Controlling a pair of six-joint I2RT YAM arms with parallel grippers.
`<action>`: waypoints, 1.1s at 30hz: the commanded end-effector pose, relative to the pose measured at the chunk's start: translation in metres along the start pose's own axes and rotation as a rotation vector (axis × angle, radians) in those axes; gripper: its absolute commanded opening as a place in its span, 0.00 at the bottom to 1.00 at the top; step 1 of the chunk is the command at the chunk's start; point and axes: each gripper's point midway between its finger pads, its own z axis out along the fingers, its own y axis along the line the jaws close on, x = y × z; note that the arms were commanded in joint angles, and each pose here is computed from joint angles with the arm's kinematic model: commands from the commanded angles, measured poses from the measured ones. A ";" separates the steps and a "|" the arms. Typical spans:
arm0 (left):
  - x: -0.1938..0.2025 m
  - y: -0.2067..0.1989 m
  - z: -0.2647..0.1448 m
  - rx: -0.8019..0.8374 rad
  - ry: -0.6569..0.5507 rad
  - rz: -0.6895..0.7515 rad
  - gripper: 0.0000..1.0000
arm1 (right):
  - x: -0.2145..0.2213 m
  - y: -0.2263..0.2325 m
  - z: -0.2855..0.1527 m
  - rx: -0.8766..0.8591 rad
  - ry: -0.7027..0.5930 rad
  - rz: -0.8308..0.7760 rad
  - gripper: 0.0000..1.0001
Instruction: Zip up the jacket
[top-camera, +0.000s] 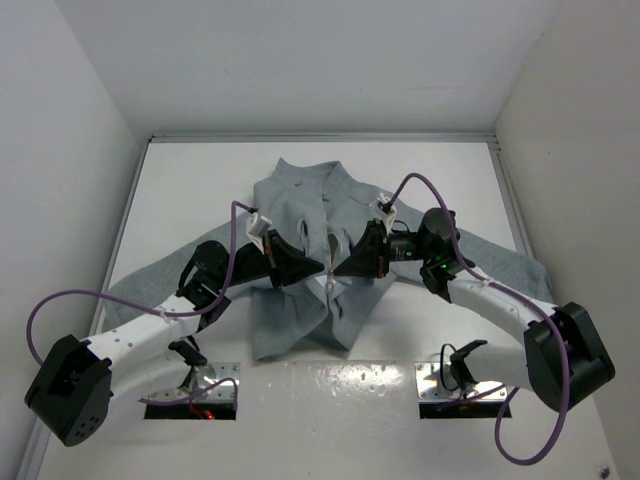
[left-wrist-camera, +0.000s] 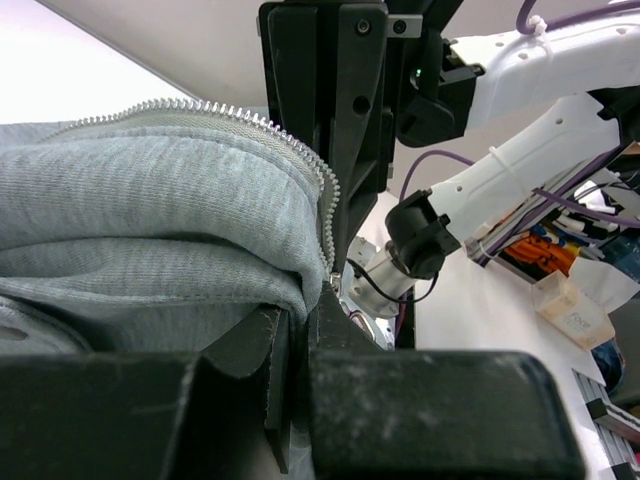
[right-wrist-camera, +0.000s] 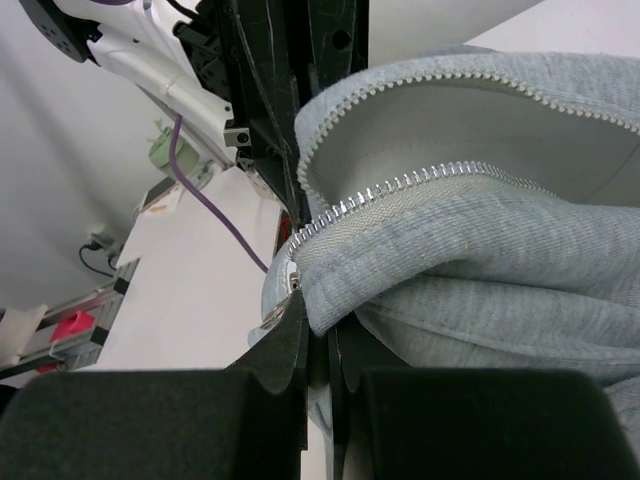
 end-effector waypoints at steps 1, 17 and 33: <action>0.006 -0.016 0.003 0.064 0.040 0.008 0.00 | -0.038 0.010 0.005 -0.032 -0.064 -0.173 0.00; 0.032 -0.024 -0.004 0.121 0.141 0.199 0.00 | -0.032 -0.008 -0.005 0.038 -0.066 -0.181 0.00; 0.062 -0.002 -0.009 0.054 0.323 0.350 0.00 | -0.030 0.012 -0.007 -0.021 -0.052 -0.174 0.00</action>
